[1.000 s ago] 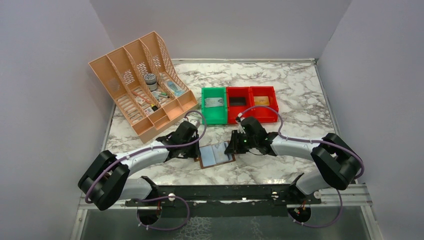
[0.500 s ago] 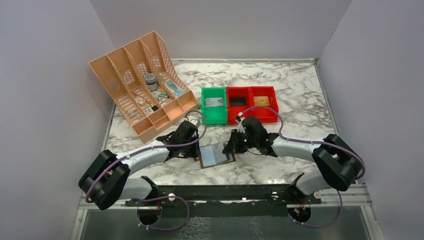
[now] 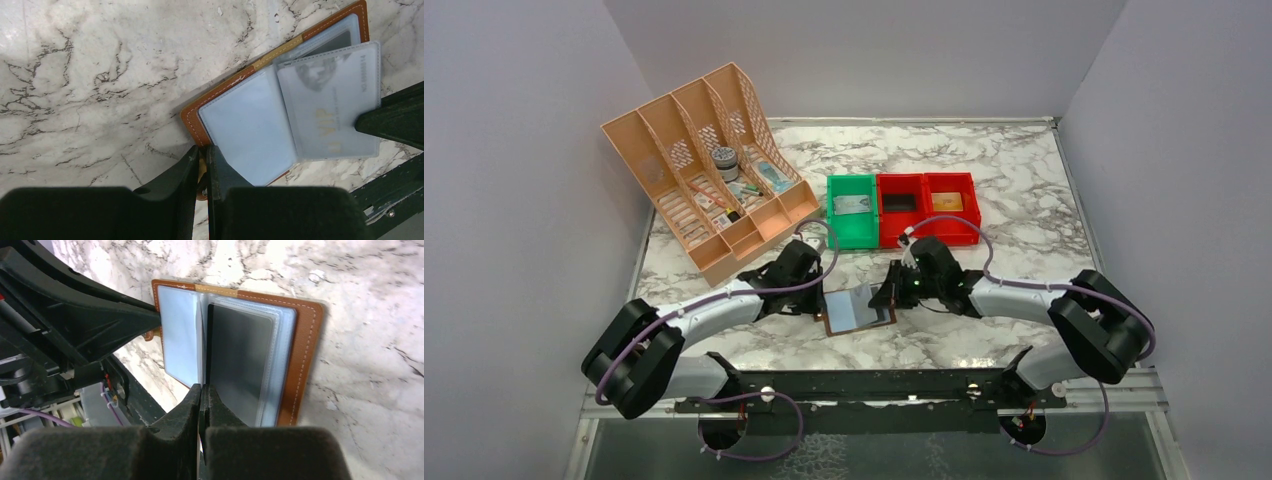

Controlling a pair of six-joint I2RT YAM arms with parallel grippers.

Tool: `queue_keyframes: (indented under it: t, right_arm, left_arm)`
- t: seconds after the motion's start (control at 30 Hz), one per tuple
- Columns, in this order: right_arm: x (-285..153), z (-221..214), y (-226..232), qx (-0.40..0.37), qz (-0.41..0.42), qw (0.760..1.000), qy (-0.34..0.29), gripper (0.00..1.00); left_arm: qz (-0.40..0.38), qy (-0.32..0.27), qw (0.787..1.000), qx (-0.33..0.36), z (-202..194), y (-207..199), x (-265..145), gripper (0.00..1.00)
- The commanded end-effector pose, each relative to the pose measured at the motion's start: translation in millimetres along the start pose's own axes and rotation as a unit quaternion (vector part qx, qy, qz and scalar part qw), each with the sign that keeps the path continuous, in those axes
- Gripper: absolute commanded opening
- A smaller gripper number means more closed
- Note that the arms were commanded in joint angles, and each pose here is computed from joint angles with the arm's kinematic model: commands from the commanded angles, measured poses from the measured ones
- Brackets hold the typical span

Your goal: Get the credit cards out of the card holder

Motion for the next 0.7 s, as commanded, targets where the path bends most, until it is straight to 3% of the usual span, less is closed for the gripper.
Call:
queue_keyframes:
  t: [0.0,0.3,0.47,0.67]
  right_arm:
    - [-8,4,-8,0.006,-0.028,0.999,-0.044,0.01]
    - [-31,5,-20,0.018,-0.052,0.993,-0.105,0.01]
    - [-40,7,-12,0.004,-0.037,0.992,-0.120,0.11]
    - [-36,4,-4,-0.002,-0.016,0.996,-0.091,0.19]
  left_arm:
    - [-0.033,-0.021,0.999,0.021,19,-14,-1,0.14]
    - [-0.069,-0.025,0.997,0.039,37,-40,14,0.11]
    - [-0.071,-0.024,0.997,0.025,34,-47,19,0.11]
    - [-0.054,-0.022,0.998,0.013,25,-43,19,0.17]
Point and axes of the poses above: each gripper's point midway between its finger pads, its own x axis out along the fingers, its own y axis along the line the jaws close on, z = x × y, the point moved 5 cm from there along -x, back along the fingers, and after that the axes turned 12 degrees about x, right-handed, at the moved point
